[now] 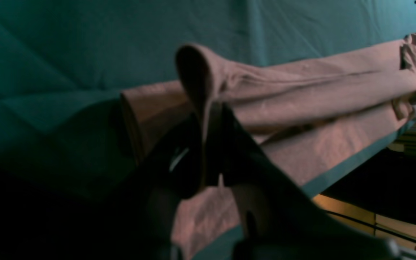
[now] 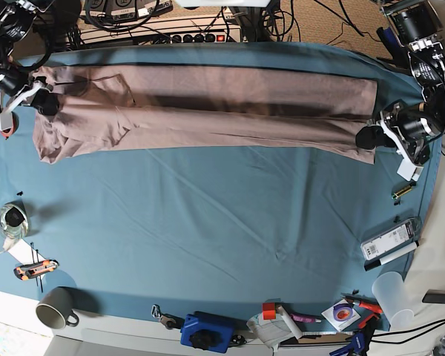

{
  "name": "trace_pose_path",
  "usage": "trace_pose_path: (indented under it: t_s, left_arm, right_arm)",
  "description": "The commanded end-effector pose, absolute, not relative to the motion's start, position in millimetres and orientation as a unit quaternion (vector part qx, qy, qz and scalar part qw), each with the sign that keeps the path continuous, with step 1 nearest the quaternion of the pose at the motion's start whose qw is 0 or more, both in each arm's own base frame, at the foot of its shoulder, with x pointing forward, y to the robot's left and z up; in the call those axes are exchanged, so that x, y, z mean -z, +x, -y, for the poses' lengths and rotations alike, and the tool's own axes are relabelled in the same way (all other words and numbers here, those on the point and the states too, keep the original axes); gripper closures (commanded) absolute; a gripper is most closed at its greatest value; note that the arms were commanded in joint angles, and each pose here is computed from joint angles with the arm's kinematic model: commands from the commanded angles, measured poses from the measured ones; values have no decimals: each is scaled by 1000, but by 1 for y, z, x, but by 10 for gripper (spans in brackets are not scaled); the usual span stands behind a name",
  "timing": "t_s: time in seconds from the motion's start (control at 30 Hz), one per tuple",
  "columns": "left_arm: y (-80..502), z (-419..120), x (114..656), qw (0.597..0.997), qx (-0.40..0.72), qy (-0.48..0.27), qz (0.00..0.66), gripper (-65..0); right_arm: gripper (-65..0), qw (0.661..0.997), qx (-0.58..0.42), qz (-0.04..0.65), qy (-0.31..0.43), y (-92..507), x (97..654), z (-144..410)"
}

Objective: Fold the T-shirt properly
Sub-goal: 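Grasp the shirt's side edge with both grippers and fold it over lengthwise, then lower the folded edge and regrip the hem end with the left gripper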

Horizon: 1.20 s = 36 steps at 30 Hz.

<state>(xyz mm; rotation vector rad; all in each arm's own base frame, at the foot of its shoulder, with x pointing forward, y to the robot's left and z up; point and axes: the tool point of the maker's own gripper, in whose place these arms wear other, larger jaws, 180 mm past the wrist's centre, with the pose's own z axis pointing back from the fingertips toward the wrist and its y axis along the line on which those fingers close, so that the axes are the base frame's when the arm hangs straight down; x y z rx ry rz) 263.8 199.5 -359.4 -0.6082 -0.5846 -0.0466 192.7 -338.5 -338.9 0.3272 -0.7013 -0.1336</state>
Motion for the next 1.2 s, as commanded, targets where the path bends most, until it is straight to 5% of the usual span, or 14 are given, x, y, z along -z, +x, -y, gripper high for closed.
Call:
trace_pose_path:
  t_s: [0.0,0.53,0.57,0.7,0.77,1.17]
  left_arm:
    - [272,-204,346,906,31,-291,305,0]
    - [247,-205,365,917,21,-290,272,0]
    - [247,-205,365,917,21,-290,272,-25]
    - [248,-205,365,917,21,-290,273,-326]
    - [247,-206,366,919,21,-286,271,-395]
    - [242,-235,389,951,-16,-196,237,-400]
  right_arm:
    - [0,920,59,359,149,198,328,344]
    - [0,930,70,333,136,187,345,342]
    - [-10,931,70,331,137,187,345,342]
    - [-132,931,70,331,137,187,345,342]
    - [-138,930,70,333,138,187,345,342]
    - [-138,926,69,342,147,190,341,340]
